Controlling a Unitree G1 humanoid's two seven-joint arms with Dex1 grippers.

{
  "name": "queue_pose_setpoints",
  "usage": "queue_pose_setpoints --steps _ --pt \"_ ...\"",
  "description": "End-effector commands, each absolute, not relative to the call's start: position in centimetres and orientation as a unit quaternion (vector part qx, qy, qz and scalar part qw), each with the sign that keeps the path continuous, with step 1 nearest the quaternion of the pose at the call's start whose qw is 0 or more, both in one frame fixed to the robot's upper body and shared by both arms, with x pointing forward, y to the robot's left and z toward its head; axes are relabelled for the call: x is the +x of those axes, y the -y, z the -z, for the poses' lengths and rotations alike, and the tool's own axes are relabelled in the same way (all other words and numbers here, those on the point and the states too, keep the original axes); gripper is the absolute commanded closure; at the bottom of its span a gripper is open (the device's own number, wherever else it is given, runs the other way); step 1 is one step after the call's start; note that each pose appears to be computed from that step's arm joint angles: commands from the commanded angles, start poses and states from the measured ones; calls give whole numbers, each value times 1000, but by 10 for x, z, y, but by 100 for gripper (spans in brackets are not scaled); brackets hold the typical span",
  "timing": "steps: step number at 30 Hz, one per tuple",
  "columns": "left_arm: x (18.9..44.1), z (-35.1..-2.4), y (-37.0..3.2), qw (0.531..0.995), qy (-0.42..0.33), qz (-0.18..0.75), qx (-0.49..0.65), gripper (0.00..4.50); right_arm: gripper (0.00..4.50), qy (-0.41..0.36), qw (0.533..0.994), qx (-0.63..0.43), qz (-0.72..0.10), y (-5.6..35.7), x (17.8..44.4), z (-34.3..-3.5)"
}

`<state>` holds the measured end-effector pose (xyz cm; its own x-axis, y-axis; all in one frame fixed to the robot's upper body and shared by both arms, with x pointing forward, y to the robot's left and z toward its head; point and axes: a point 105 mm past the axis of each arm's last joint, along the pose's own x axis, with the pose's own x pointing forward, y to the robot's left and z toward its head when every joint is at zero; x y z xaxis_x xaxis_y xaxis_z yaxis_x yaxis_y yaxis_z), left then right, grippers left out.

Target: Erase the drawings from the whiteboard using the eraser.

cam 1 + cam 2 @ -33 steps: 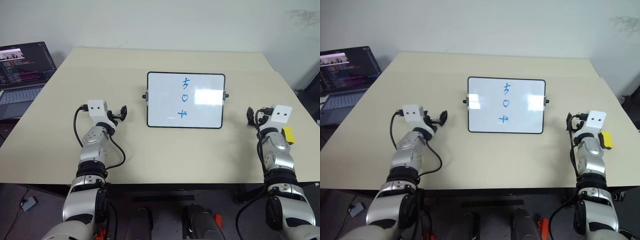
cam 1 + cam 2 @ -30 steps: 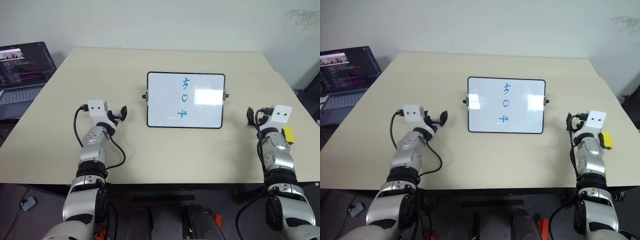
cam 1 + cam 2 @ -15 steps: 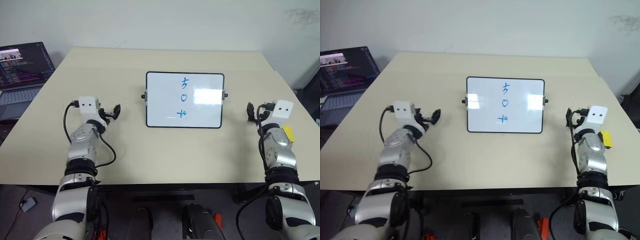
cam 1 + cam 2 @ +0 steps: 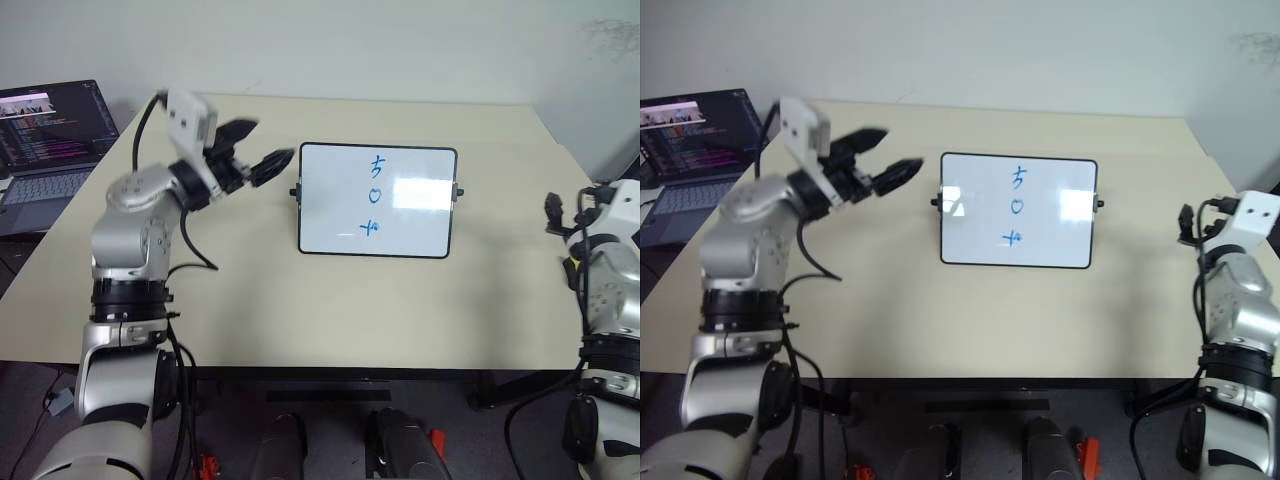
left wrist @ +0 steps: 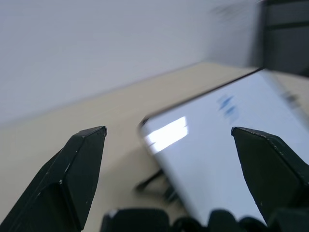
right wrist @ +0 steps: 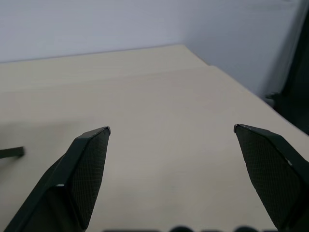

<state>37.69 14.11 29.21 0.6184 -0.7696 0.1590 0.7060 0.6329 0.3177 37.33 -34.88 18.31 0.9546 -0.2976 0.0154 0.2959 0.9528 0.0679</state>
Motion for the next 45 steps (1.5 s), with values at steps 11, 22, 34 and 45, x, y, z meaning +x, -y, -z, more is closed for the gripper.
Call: queue_pose_setpoints --steps 11,22,34,45 --pt "356 -235 -31 801 87 586 80 0 3 -100 985 37 138 395 337 -172" --pt "346 -202 -1 781 44 620 62 0 3 -139 984 41 102 391 345 -138" --pt "340 -172 36 765 36 631 123 0 3 -140 983 56 102 396 354 -126" --pt "342 -178 61 766 52 632 104 0 3 -146 982 57 103 400 357 -120"
